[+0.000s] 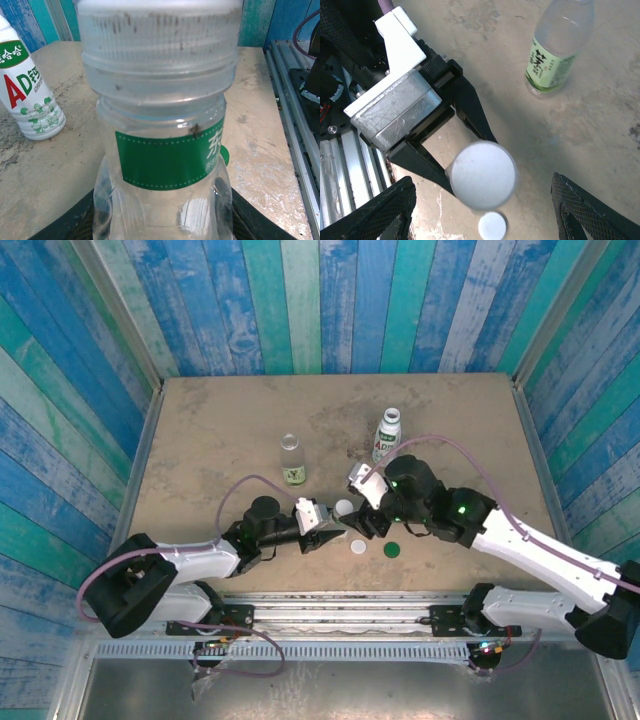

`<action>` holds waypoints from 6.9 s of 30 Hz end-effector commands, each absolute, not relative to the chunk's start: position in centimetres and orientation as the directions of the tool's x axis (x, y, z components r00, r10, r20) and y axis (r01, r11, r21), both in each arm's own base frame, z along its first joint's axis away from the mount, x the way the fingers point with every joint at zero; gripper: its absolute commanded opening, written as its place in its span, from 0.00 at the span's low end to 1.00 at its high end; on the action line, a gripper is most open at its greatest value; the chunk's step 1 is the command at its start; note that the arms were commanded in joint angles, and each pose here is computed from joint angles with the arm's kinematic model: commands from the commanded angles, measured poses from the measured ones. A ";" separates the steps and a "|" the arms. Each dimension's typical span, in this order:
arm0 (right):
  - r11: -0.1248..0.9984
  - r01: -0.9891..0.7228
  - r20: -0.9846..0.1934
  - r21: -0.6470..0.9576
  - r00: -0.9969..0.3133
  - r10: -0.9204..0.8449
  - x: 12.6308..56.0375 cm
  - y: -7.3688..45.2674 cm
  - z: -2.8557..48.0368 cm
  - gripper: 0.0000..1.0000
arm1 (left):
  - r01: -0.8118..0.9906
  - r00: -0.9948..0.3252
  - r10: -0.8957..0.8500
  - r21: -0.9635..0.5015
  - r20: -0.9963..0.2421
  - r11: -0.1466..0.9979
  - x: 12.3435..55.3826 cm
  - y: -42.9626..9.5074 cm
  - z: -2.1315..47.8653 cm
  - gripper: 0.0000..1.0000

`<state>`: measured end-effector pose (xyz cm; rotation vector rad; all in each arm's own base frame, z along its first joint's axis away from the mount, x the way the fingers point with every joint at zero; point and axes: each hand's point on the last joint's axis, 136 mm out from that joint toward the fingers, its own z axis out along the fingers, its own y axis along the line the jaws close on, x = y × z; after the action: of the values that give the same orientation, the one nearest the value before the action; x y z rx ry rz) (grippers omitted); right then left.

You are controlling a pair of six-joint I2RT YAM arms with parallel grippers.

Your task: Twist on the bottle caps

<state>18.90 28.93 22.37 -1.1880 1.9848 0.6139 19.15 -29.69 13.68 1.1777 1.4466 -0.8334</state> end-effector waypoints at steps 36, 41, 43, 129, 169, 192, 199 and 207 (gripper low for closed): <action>0.351 -0.903 -0.813 0.247 -0.390 -0.432 18.0 30.6 22.2 0.30 | 0.951 0.091 0.115 0.121 -0.989 0.285 18.8 -29.5 17.3 0.60; 0.364 -0.896 -0.802 0.255 -0.406 -0.438 18.0 30.2 22.1 0.31 | 0.954 0.080 0.116 0.109 -0.990 0.278 18.6 -29.6 17.3 0.47; 0.361 -0.899 -0.803 0.246 -0.398 -0.443 17.9 30.1 22.2 0.34 | 0.955 0.069 0.125 0.101 -0.990 0.277 18.8 -29.7 17.1 0.41; 0.177 -0.981 -0.964 0.077 -0.118 -0.237 16.8 27.3 29.2 0.76 | 0.990 -0.001 0.042 0.005 -0.999 0.144 18.3 -32.2 19.6 0.36; 0.428 -0.859 -0.939 0.280 -0.337 -0.063 22.0 27.3 29.5 0.72 | 0.933 0.043 0.012 0.045 -0.999 0.357 23.0 -32.2 21.4 0.36; 0.395 -0.867 -0.920 0.304 -0.375 -0.113 22.7 28.7 26.8 0.40 | 0.944 0.053 -0.009 0.047 -0.999 0.328 22.5 -32.5 21.9 0.40; 0.470 -0.853 -0.930 0.224 -0.331 -0.158 23.7 27.8 26.6 0.35 | 0.912 -0.029 0.010 -0.023 -1.000 0.409 23.3 -31.3 20.7 0.93; 0.642 -0.762 -0.937 0.084 -0.279 -0.209 28.1 26.5 26.5 0.34 | 0.785 -0.131 -0.013 -0.111 -0.991 0.610 23.0 -25.7 17.5 0.94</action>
<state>25.74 27.07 25.78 -0.8254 1.8220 0.7968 22.15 -27.78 16.92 0.7991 1.5365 -0.8433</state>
